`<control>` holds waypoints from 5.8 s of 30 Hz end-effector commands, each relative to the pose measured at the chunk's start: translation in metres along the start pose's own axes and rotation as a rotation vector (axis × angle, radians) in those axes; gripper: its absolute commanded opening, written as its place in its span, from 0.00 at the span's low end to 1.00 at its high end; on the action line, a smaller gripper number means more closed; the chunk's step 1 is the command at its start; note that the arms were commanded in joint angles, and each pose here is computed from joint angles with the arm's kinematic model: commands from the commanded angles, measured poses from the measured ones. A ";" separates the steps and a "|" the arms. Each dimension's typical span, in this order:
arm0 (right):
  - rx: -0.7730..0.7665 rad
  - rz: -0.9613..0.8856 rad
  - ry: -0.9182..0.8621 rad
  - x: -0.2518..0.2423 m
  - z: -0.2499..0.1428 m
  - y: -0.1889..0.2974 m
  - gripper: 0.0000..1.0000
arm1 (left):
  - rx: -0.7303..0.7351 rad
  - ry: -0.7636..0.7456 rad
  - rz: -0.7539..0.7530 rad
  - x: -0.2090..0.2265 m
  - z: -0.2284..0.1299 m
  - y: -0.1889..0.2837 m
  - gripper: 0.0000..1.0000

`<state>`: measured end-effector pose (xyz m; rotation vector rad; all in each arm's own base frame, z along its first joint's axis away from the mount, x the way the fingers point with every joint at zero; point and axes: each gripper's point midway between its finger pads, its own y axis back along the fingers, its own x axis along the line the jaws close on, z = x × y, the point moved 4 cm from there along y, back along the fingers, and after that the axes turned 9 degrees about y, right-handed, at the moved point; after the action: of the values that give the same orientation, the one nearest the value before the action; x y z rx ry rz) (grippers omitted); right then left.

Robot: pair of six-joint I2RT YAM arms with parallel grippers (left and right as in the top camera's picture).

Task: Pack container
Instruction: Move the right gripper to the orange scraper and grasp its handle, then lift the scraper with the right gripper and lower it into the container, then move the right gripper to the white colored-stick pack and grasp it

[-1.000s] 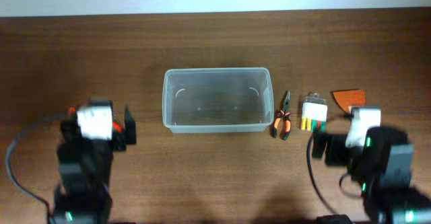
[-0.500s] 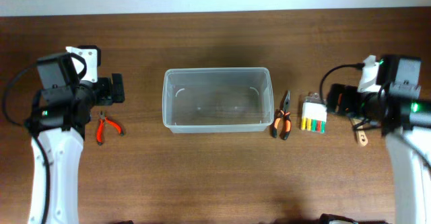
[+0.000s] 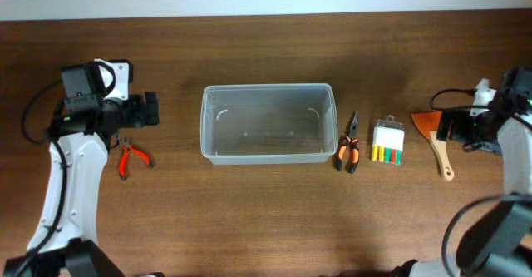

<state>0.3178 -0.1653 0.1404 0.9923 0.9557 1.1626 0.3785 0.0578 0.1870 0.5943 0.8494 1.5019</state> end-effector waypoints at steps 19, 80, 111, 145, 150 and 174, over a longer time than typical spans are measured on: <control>0.183 0.085 0.281 0.000 -0.015 -0.111 0.93 | 0.007 0.008 -0.014 0.001 0.002 -0.005 0.99; -0.040 0.153 0.301 0.046 0.106 0.039 0.11 | 0.008 0.008 -0.014 0.001 0.002 -0.005 0.99; 0.027 0.468 1.642 0.402 0.036 -0.014 0.04 | 0.007 0.008 -0.014 0.001 0.002 -0.005 0.99; 0.005 0.255 0.018 0.116 0.112 0.080 0.99 | 0.007 0.008 -0.014 0.001 0.002 -0.005 0.99; 0.178 0.228 -0.044 0.111 0.081 0.022 0.99 | 0.007 0.008 -0.014 0.001 0.002 -0.005 0.99; 0.314 0.193 0.175 0.132 -0.002 -0.100 0.98 | 0.007 0.008 -0.014 0.001 0.002 -0.005 0.99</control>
<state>0.3684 -0.0444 0.0451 1.3075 1.1602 1.3154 0.3798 0.0572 0.1807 0.6021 0.8664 1.4910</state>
